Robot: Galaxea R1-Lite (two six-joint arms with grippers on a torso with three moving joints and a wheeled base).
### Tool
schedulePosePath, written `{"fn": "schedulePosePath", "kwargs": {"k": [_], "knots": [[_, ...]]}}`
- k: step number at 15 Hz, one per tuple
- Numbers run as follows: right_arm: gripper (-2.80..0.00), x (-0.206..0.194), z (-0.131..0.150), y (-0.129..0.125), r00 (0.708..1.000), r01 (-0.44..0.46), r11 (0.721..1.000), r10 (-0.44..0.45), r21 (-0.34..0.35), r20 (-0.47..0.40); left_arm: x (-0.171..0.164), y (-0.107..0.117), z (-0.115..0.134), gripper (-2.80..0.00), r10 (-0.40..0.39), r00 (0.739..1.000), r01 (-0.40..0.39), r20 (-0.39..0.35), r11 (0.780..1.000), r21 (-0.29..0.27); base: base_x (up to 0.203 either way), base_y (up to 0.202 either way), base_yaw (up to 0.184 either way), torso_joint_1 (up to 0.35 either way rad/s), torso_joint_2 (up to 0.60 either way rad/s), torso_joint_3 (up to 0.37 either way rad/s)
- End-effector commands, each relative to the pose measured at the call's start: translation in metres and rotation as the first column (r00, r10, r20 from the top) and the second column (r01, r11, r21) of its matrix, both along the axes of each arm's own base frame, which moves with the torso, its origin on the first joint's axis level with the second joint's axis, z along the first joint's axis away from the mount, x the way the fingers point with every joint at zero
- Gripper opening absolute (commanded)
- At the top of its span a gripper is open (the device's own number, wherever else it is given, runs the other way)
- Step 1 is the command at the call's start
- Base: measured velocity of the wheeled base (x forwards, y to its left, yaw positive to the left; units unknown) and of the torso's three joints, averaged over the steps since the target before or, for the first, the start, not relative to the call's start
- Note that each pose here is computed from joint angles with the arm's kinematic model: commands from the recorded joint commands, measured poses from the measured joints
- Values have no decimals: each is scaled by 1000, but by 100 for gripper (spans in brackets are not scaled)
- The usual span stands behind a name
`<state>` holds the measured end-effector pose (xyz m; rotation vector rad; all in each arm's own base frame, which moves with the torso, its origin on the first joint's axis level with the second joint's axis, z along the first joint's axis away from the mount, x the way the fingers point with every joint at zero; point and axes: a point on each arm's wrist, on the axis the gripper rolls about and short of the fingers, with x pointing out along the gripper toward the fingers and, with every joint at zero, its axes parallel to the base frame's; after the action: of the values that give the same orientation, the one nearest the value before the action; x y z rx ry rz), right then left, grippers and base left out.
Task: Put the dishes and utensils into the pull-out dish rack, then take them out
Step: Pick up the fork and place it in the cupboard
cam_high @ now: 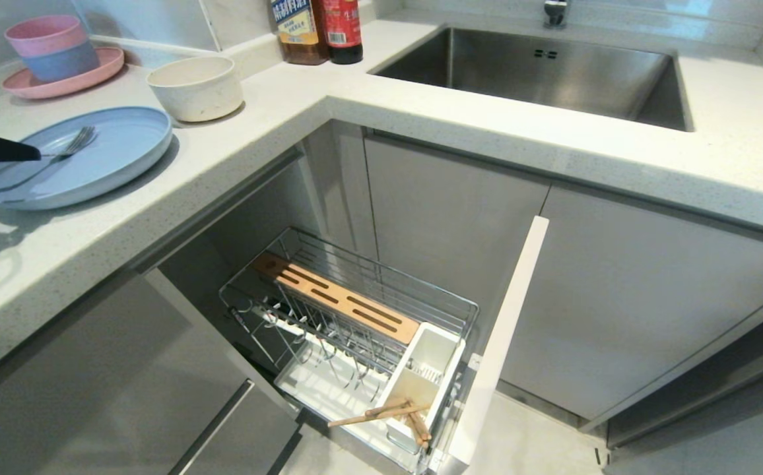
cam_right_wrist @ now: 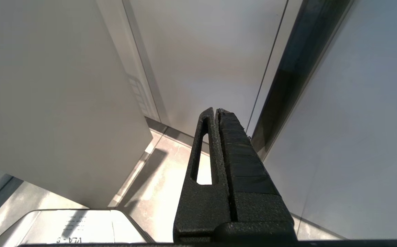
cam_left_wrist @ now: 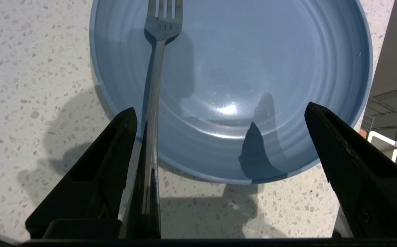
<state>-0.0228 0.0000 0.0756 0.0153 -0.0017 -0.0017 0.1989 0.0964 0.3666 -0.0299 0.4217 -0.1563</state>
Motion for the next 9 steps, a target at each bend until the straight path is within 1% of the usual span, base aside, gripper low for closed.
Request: {"fn": "schedulePosePath", "kwargs": {"k": [1, 7, 9], "knots": [[-280, 0, 0, 0, 1000, 0, 1000, 0, 0, -2, 1, 0, -2, 0, -7, 1000, 7, -6, 1000, -4, 0, 0, 0, 0, 0, 0], [-280, 0, 0, 0, 1000, 0, 1000, 0, 0, -2, 6, -5, -4, 0, -37, 999, 37, -15, 999, -7, 0, 0, 0, 0, 0, 0], [-280, 0, 0, 0, 1000, 0, 1000, 0, 0, -2, 6, -5, -6, 0, -50, 999, 51, -17, 998, 24, 0, 0, 0, 0, 0, 0]]}}
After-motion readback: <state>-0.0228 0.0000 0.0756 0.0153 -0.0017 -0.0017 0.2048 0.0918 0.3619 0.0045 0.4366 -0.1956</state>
